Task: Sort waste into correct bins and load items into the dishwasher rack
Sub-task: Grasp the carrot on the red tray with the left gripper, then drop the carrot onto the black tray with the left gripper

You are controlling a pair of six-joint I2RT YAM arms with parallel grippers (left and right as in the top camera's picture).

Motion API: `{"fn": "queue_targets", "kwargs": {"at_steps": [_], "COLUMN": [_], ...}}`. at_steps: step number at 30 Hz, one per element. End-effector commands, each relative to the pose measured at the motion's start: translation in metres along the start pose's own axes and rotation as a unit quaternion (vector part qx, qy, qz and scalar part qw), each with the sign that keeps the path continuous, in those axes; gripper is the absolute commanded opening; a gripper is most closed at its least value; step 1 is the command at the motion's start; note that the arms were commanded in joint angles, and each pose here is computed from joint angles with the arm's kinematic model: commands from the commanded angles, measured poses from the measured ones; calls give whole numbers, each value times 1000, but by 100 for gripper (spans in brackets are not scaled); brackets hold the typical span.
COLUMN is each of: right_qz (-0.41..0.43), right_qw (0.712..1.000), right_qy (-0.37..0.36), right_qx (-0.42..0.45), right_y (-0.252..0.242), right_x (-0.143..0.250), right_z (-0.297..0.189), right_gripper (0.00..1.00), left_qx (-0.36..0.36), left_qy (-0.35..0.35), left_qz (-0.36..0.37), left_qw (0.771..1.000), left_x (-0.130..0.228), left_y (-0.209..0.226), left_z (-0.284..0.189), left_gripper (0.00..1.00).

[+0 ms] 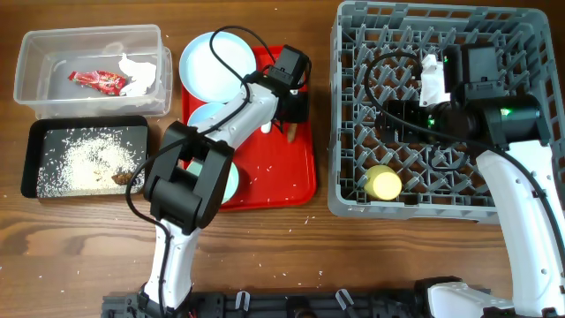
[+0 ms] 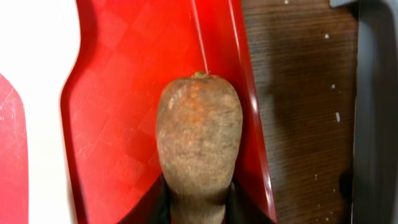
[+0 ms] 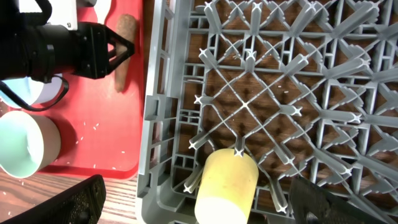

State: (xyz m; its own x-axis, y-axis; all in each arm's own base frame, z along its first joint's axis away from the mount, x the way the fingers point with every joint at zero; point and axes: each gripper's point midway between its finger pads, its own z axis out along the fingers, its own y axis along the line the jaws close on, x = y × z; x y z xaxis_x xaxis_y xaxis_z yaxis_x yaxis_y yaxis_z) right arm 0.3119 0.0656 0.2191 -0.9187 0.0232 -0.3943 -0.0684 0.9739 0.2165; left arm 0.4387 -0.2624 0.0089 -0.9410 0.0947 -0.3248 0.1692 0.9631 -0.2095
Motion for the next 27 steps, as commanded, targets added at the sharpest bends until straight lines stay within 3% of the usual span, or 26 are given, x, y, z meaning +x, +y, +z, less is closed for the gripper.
{"fn": "queue_targets", "kwargs": {"at_steps": [1, 5, 10, 13, 16, 18, 19, 21, 25, 27], "right_qz": [-14, -14, -15, -15, -15, -15, -15, -16, -17, -16], "right_qw": [1000, 1000, 1000, 1000, 1000, 1000, 1000, 1000, 1000, 1000], "right_qy": [-5, -5, -6, -6, -7, -8, -10, -14, -19, -16], "right_qx": [-11, -11, -11, -10, -11, -11, -11, -12, -12, -12], "right_y": [6, 6, 6, 6, 6, 6, 6, 6, 7, 6], "right_x": [-2, -3, -3, -3, -4, -4, -5, -7, -11, -11], "right_z": [-3, -3, -3, -3, -3, -3, -3, -3, -1, 1], "right_gripper": [96, 96, 96, 96, 96, 96, 96, 96, 96, 96], "left_qx": [-23, -9, -25, -46, -122, -221, -272, -298, -326, -331], "left_qy": [26, -3, -57, -87, -102, -100, -98, -90, -89, -90], "left_qz": [-4, -2, -33, -99, -191, -283, -352, -439, -630, -657], "left_qw": [999, 1000, 998, 990, 969, 928, 890, 843, 699, 672], "left_x": [16, -2, -32, -35, -21, 2, 19, 43, 104, 122], "left_y": [13, 2, 11, 50, 125, 189, 227, 268, 332, 348], "left_z": [24, -12, -114, -183, -238, -261, -271, -270, -239, -222], "left_gripper": [6, 4, 4, 4, 4, 4, 4, 4, 4, 4]}}
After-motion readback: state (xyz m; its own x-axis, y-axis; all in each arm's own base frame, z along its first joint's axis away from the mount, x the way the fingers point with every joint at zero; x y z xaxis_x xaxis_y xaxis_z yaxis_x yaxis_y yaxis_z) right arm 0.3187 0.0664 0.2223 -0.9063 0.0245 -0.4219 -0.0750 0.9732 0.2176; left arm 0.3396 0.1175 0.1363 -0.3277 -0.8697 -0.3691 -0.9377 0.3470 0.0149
